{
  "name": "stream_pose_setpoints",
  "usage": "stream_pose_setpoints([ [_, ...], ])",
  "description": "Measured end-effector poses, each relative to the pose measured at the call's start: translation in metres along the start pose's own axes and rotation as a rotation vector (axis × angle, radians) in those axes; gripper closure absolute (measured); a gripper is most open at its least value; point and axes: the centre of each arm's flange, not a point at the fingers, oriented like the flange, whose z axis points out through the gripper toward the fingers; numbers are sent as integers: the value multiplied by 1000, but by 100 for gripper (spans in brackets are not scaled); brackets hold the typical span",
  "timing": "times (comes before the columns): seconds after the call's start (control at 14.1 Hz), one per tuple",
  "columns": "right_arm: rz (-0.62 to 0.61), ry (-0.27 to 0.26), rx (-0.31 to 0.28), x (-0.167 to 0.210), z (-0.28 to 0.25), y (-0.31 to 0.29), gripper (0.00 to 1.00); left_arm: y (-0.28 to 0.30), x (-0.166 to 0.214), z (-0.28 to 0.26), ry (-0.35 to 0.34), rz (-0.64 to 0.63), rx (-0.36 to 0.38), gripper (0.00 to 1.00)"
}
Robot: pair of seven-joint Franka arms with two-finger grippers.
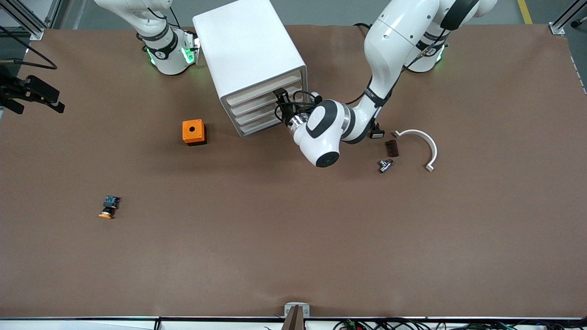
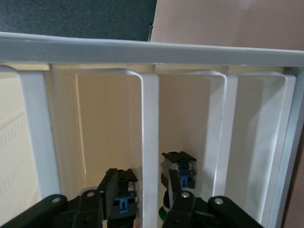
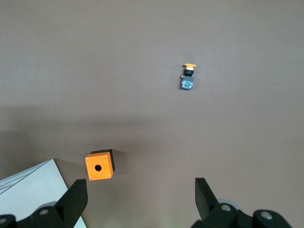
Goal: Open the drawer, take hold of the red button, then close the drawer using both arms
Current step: 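Pull the drawer open with the left gripper while the right gripper approaches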
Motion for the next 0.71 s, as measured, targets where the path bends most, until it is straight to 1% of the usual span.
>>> stream_pose_setpoints([
  [0.07, 0, 2, 0, 0, 0, 0, 0, 3, 0, 1, 1, -4, 2, 52],
  [0.14, 0, 3, 0, 0, 0, 0, 0, 5, 1, 2, 2, -7, 3, 59],
  [0.21, 0, 3, 0, 0, 0, 0, 0, 7, 1, 2, 3, -9, 4, 72],
  [0.28, 0, 3, 0, 0, 0, 0, 0, 8, 1, 2, 2, -10, 4, 82],
  [0.36, 0, 4, 0, 0, -1, 0, 0, 7, 1, 0, 0, -8, 4, 87],
  [0.43, 0, 5, 0, 1, 0, 0, 0, 8, 1, -3, -5, -8, 0, 86],
  [0.57, -1, -9, 0, 9, 12, 1, 0, 12, 1, -23, -30, -8, -21, 86],
  [0.71, -1, -20, -1, 30, 38, 3, 0, 16, 2, -65, -81, -8, -67, 86],
])
